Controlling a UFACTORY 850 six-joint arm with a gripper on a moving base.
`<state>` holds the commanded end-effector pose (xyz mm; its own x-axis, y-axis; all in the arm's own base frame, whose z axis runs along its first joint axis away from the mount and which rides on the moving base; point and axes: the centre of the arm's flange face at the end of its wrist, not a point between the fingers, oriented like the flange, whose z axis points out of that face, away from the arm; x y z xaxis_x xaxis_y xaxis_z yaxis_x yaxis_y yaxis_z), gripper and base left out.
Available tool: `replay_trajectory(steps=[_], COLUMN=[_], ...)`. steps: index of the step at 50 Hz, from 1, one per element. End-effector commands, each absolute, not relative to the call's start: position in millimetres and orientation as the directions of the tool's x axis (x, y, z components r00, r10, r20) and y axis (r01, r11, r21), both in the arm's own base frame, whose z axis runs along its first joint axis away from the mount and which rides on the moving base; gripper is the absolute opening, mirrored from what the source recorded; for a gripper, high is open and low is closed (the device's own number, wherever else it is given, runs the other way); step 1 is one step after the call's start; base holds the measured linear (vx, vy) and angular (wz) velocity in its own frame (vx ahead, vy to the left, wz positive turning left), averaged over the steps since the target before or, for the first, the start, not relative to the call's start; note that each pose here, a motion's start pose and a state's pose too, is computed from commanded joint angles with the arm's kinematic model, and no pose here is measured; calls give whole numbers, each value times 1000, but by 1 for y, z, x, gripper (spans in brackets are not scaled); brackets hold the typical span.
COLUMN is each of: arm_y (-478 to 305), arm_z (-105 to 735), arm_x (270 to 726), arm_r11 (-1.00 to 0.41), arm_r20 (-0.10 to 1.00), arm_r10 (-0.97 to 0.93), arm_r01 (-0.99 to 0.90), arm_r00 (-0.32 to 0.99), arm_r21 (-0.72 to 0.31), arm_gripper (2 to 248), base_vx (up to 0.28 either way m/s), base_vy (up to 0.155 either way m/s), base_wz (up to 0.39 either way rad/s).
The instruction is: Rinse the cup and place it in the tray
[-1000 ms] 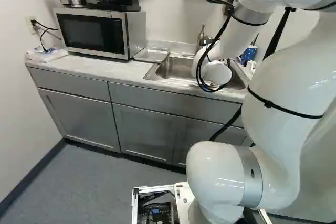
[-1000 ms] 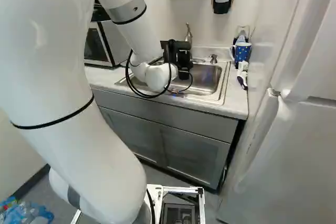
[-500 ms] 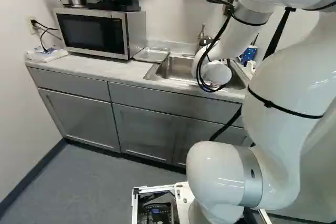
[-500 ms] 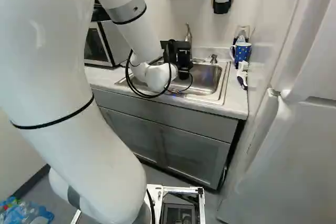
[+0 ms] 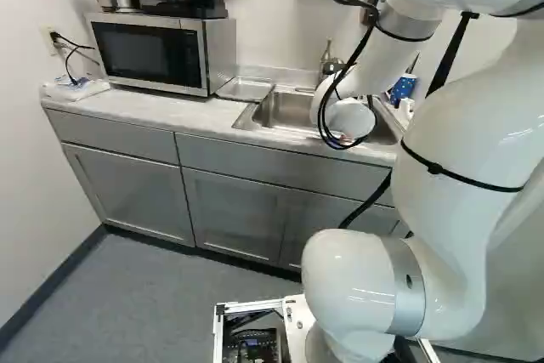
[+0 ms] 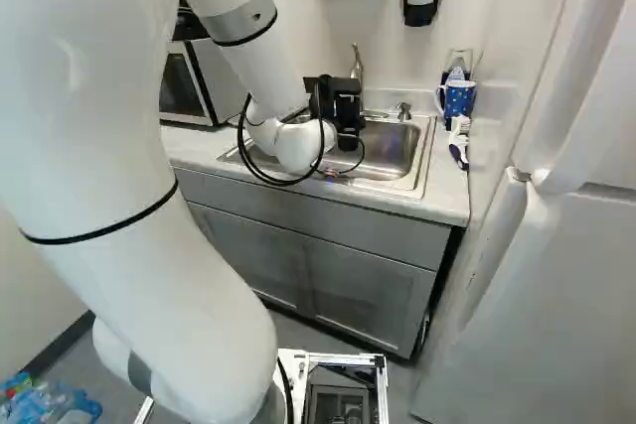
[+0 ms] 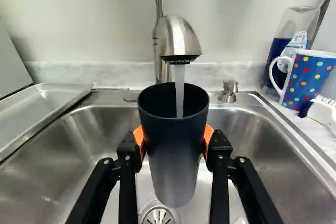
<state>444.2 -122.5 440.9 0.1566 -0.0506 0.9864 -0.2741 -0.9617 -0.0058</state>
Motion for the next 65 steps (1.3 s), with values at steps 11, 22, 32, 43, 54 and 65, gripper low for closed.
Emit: replay_trajectory(steps=[11,22,32,43,54,65], arm_y=[-123,-123,-123,-123,-123,-123], arm_z=[441,441,441,441,441,441], arm_x=[444,444,444,444,444,444], arm_r11=[-962,-962,-962,-962,-962,-962], arm_r20=[986,986,986,986,986,986], arm_r10=[-51,-51,-51,-51,-51,-51], arm_r01=[-274,-274,-274,-274,-274,-274], arm_r00=[157,157,157,157,157,157], arm_r21=[-6,-6,-6,-6,-6,-6], arm_gripper=[124,124,124,124,124,124], base_vx=[0,0,0,0,0,0], base_vy=[0,0,0,0,0,0], base_wz=[0,0,0,0,0,0])
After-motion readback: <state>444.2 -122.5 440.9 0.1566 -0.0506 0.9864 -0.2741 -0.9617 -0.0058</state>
